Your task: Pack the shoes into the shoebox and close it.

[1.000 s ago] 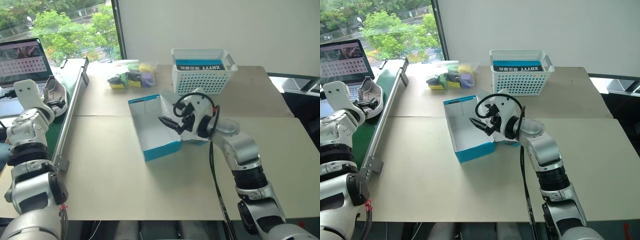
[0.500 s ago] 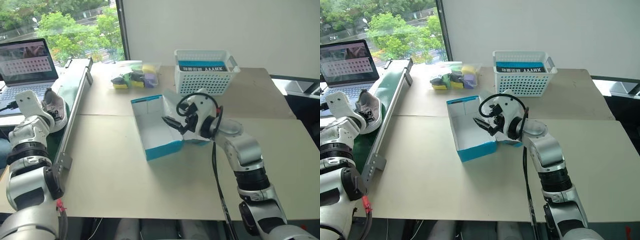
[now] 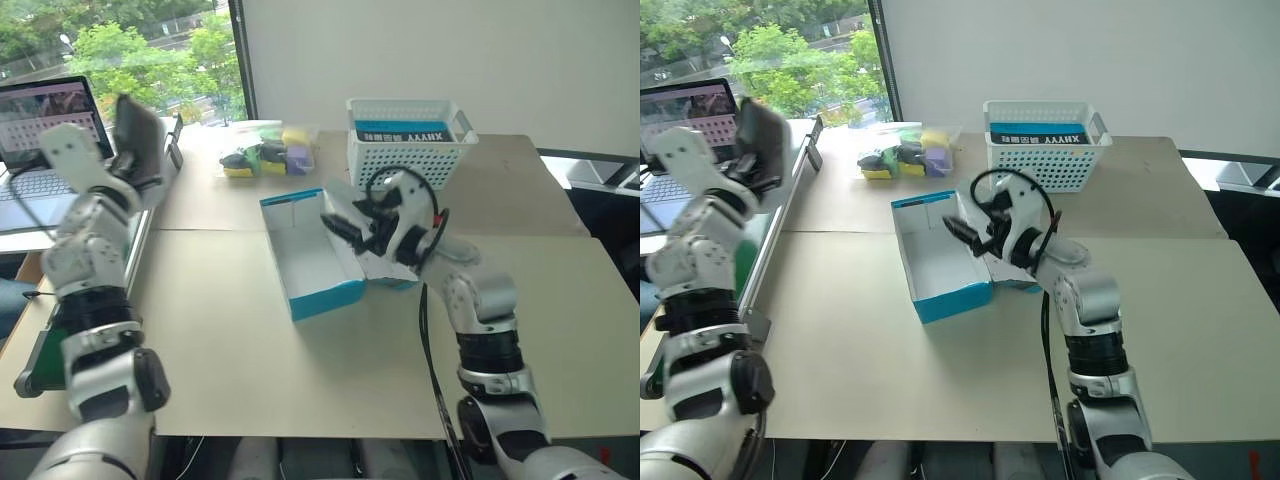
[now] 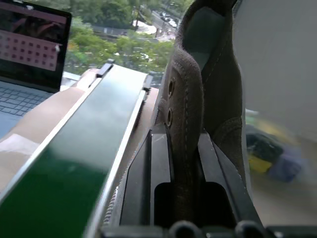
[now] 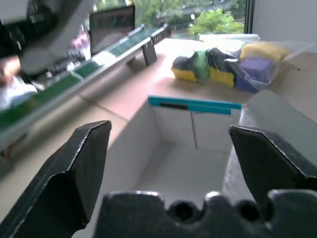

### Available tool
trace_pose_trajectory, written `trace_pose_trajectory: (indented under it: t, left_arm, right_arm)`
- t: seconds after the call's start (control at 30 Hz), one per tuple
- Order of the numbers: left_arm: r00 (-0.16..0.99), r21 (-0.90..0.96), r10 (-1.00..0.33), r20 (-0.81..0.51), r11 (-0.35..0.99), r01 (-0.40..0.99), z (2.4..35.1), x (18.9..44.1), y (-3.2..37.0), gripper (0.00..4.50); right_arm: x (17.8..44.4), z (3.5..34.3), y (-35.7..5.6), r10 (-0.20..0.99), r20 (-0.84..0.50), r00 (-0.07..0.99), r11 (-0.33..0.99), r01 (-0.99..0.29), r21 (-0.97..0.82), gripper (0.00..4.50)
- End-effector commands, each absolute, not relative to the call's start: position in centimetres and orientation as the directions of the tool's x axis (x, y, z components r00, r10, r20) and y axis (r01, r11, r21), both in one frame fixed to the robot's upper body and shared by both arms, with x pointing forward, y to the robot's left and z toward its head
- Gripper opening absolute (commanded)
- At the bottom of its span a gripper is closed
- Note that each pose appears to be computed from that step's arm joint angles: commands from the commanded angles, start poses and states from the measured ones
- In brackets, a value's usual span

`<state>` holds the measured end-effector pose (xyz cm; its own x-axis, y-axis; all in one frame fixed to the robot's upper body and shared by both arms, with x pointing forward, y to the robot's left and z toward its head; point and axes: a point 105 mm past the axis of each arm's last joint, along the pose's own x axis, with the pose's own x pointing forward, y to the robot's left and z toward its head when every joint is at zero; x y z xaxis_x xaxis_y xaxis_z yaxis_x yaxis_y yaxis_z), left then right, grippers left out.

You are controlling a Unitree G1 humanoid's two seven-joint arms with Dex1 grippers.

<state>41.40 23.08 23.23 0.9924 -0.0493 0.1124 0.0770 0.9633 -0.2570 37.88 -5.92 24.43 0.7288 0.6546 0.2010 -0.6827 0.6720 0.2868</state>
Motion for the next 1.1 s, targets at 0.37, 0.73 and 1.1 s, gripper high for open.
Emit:
trace_pose_trajectory:
  t: [0.37, 0.73, 1.1]
  left_arm:
    - [0.864, -0.297, -0.445, 0.235, 0.813, 0.500, 27.3, 38.4, 7.1, 0.01]
    - [0.826, -0.334, -0.513, 0.232, 0.756, 0.563, 27.0, 37.4, 3.6, 0.01]
    - [0.811, -0.325, -0.546, 0.210, 0.743, 0.585, 26.9, 37.2, 3.7, 0.00]
  right_arm:
    - [39.3, 27.6, -8.4, 0.542, 0.242, 0.805, 0.533, -0.552, 0.642, 4.50]
    - [39.0, 27.3, -8.6, 0.535, 0.230, 0.813, 0.552, -0.542, 0.634, 4.50]
    - [39.5, 28.0, -8.8, 0.503, 0.266, 0.823, 0.538, -0.539, 0.648, 1.99]
